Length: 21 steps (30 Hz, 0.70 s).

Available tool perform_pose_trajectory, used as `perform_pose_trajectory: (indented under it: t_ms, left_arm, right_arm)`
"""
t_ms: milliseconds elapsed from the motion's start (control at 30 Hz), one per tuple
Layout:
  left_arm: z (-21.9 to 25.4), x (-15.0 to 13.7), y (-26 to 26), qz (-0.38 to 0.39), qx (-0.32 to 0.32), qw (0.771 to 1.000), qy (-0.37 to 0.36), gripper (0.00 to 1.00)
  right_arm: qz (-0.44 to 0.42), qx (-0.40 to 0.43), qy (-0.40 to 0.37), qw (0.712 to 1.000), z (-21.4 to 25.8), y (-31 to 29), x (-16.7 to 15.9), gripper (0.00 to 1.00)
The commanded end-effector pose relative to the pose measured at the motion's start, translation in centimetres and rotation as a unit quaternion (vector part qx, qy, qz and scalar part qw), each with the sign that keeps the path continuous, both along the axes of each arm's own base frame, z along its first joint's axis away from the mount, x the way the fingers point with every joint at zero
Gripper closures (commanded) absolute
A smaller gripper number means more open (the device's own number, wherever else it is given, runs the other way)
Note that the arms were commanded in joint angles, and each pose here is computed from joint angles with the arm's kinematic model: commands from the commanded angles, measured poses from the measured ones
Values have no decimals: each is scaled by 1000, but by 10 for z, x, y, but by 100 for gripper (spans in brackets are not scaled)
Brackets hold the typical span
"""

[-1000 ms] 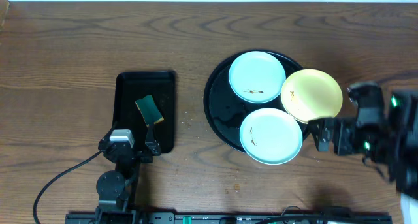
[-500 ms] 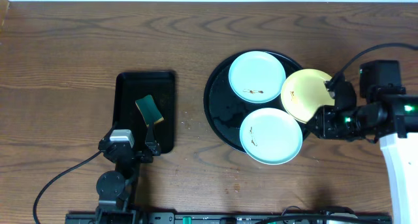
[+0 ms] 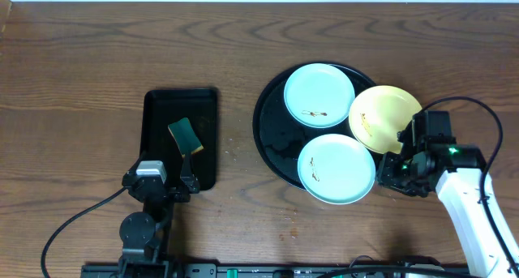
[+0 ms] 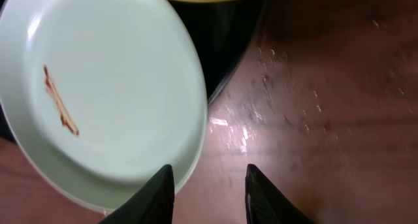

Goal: Clean dirty plates on tray and stack at the side
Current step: 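Move the right gripper to the edge of the lower light-blue plate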

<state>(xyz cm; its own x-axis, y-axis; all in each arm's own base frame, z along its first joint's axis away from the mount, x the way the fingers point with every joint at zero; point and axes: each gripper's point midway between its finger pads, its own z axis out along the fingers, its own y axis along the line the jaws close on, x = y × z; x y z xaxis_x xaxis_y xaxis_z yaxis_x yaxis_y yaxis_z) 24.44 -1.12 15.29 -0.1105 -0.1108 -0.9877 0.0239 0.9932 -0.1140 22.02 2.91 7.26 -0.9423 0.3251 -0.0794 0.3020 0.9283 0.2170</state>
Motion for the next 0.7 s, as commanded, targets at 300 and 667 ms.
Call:
perform_pose_trajectory:
  t_ms: [300,667]
  left_arm:
    - [-17,-1,1,2,5,1000,24,7]
    - [-17,-1,1,2,5,1000,24,7]
  right_arm:
    - [-33,8,-29,999,-31,-1,10,72]
    - [-17,10,-37,999,-50,7,5,76]
